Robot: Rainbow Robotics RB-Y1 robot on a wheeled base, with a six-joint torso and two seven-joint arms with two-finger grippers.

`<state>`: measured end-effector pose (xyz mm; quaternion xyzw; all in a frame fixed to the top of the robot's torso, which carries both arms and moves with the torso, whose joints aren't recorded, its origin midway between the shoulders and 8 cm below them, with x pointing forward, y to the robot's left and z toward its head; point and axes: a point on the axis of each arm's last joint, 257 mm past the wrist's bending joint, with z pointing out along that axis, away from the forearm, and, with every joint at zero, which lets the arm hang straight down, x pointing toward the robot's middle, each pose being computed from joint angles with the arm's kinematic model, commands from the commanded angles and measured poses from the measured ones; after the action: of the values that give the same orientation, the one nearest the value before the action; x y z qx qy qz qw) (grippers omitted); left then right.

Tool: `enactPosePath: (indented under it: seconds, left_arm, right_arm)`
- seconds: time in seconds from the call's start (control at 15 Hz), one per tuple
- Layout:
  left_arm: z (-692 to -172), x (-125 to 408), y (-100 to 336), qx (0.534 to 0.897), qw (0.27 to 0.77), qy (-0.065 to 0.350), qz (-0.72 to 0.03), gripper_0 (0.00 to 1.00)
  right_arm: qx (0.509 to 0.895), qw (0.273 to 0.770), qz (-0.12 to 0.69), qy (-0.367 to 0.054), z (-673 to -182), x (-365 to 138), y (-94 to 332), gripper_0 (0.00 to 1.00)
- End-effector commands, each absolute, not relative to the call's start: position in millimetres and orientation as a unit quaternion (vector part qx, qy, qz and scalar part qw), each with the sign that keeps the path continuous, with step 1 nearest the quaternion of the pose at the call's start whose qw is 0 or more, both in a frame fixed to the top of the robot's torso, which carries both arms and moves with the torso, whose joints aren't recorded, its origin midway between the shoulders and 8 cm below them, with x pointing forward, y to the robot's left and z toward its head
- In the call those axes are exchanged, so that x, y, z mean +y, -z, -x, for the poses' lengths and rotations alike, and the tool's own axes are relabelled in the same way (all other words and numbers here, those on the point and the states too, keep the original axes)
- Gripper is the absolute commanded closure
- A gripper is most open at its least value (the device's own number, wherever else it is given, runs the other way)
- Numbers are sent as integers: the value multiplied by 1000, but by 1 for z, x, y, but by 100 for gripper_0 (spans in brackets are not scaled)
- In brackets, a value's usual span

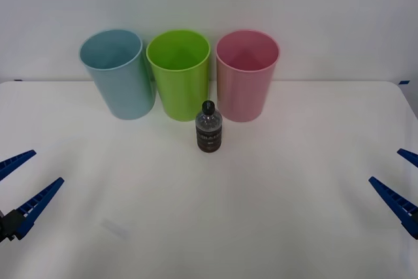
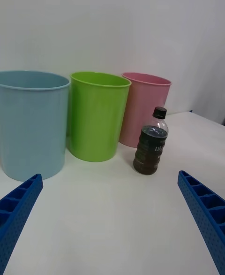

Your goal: Grasp the object on the table and drop it into the matching bin: aluminum can to the light blue bin, PET bottle to the pink bin.

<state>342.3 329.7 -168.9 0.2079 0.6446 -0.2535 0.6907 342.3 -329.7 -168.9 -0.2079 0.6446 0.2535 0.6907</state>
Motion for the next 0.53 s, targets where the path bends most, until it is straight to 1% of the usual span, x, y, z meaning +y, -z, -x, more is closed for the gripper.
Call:
enactPosePath:
  seconds: [0.07, 0.13, 0.33, 0.53]
  left_arm:
    - [-342, 330, 169, 645, 691, 253, -208, 0]
    - [-342, 330, 169, 645, 691, 253, -208, 0]
    - [-342, 330, 169, 645, 691, 253, -208, 0]
    - [-342, 330, 169, 645, 691, 253, -208, 0]
  right_arm:
    - [645, 691, 208, -253, -342, -330, 169, 0]
    - [655, 682, 198, -258, -338, -329, 184, 0]
    - [654, 678, 205, -266, -334, -322, 186, 0]
    - [660, 668, 201, -279, -340, -311, 203, 0]
